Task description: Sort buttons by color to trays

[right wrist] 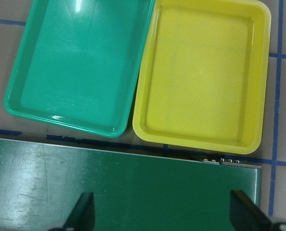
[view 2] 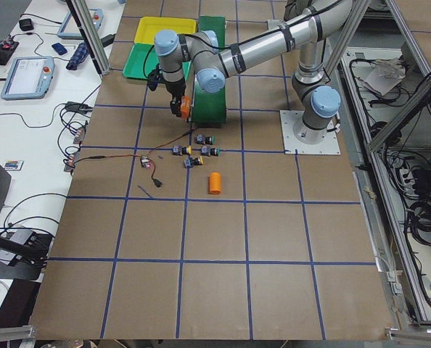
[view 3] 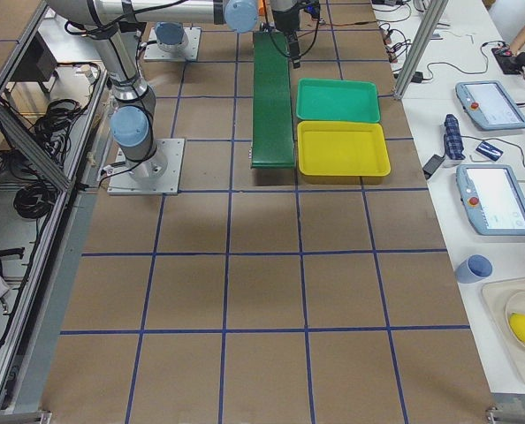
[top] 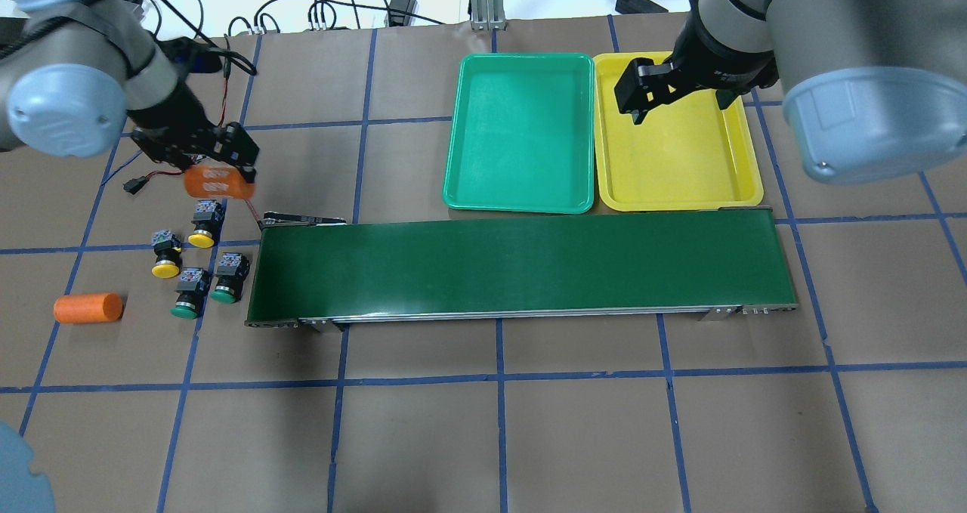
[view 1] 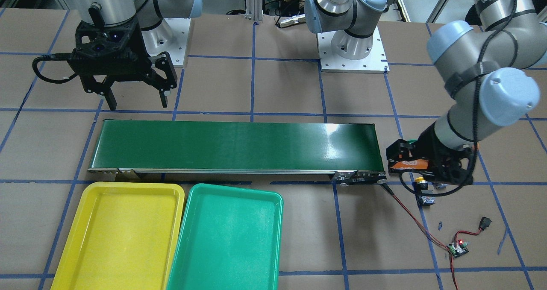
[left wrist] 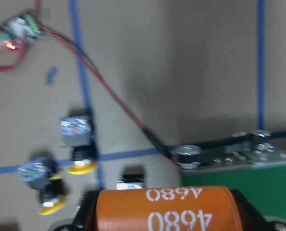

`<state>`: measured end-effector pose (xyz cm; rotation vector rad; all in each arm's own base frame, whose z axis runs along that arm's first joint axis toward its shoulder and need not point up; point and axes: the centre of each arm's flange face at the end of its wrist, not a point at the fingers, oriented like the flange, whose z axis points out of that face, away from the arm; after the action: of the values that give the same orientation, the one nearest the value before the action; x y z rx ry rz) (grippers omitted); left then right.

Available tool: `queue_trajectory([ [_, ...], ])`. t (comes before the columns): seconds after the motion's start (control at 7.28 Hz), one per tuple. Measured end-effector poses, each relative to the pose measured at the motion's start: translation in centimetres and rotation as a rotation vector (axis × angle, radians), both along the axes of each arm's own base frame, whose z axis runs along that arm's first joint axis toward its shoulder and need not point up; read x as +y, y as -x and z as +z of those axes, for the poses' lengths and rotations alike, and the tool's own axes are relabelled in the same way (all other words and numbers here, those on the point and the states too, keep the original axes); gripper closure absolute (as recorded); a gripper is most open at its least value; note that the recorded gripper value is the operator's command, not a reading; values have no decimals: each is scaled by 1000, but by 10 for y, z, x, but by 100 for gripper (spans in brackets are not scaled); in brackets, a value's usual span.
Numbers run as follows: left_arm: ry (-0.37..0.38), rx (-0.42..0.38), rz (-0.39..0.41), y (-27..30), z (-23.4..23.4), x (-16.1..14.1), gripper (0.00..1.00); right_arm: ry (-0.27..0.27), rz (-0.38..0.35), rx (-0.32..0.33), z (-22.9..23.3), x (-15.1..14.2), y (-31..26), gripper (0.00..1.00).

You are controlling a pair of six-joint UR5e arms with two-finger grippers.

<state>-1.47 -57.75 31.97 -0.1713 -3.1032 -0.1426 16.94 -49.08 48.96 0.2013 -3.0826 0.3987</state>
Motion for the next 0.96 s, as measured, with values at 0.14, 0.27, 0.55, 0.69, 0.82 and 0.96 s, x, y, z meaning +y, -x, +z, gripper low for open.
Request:
queue_trajectory([
  [0.14, -30, 3, -4, 22, -14, 16, 100, 0, -4, 3, 0, -4, 2, 0],
  [0.27, -46, 3, -9, 34, -23, 27, 100, 7, -5, 5, 3, -6, 3, 0],
  [0.55, -77, 9, -16, 42, -43, 33, 100, 23, -6, 6, 8, -8, 4, 0],
  [0.69, -97, 11, -19, 45, -54, 36, 78, 26, -6, 5, 8, -8, 4, 0],
  [0.82, -111, 13, -22, 47, -61, 40, 17, 27, -7, 4, 8, -8, 4, 0],
  [0.96, -117, 15, -23, 49, -65, 42, 0, 23, -6, 1, 7, -8, 4, 0],
])
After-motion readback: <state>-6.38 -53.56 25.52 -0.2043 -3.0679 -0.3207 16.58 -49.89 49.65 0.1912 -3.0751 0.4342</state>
